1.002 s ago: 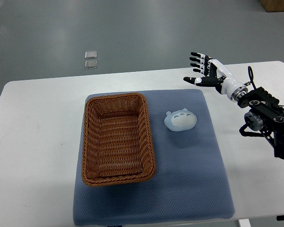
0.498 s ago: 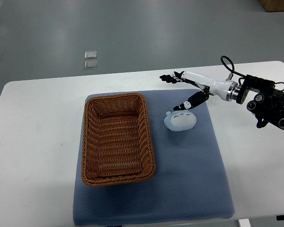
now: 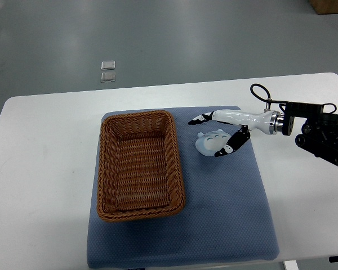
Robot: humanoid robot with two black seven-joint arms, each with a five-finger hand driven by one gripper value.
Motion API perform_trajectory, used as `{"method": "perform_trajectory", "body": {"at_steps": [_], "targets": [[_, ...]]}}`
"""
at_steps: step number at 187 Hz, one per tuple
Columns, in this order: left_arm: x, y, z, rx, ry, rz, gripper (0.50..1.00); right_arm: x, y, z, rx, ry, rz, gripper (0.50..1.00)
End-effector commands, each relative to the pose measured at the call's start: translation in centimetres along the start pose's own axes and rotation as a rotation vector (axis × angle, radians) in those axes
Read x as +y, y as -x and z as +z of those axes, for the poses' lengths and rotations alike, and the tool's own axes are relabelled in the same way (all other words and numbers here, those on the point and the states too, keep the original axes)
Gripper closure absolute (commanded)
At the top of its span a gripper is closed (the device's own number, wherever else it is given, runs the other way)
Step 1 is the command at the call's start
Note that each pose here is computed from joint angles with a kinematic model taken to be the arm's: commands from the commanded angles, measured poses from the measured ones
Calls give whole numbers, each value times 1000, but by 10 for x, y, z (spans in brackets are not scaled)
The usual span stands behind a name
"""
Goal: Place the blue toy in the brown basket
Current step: 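Close the right hand's fingers around the cat plush toy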
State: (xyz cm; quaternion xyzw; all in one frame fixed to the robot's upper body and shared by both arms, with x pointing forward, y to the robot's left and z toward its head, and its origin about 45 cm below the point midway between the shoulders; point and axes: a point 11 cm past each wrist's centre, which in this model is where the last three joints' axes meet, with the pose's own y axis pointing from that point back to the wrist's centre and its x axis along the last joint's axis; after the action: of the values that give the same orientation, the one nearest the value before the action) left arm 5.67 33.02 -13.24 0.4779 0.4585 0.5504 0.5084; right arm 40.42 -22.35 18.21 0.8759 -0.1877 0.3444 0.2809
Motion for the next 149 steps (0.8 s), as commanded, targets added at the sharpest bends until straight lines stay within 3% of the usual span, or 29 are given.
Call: {"method": "perform_trajectory", "body": {"at_steps": [1,29,95,105,130,140,149], "targets": [[0,0,-1,1,-1,0,500,-2,6,1,9,4,-16,624],[0,0,-1,1,-1,0,500,-5,20,4,48,18,-43,634],[0,0,0,2,1,0,500,0,16,24,112,123,23,746],[0,0,0,3,-1,0,500,-2,16,23,113,122,25,789],[0,0,0,2,1,0,500,-5,15,21,115,116,28,950],[0,0,0,2,1,0,500,-5,12,21,119,116,35,991],[0,0,0,2,1,0,500,-4,7,20,128,114,48,996]]}}
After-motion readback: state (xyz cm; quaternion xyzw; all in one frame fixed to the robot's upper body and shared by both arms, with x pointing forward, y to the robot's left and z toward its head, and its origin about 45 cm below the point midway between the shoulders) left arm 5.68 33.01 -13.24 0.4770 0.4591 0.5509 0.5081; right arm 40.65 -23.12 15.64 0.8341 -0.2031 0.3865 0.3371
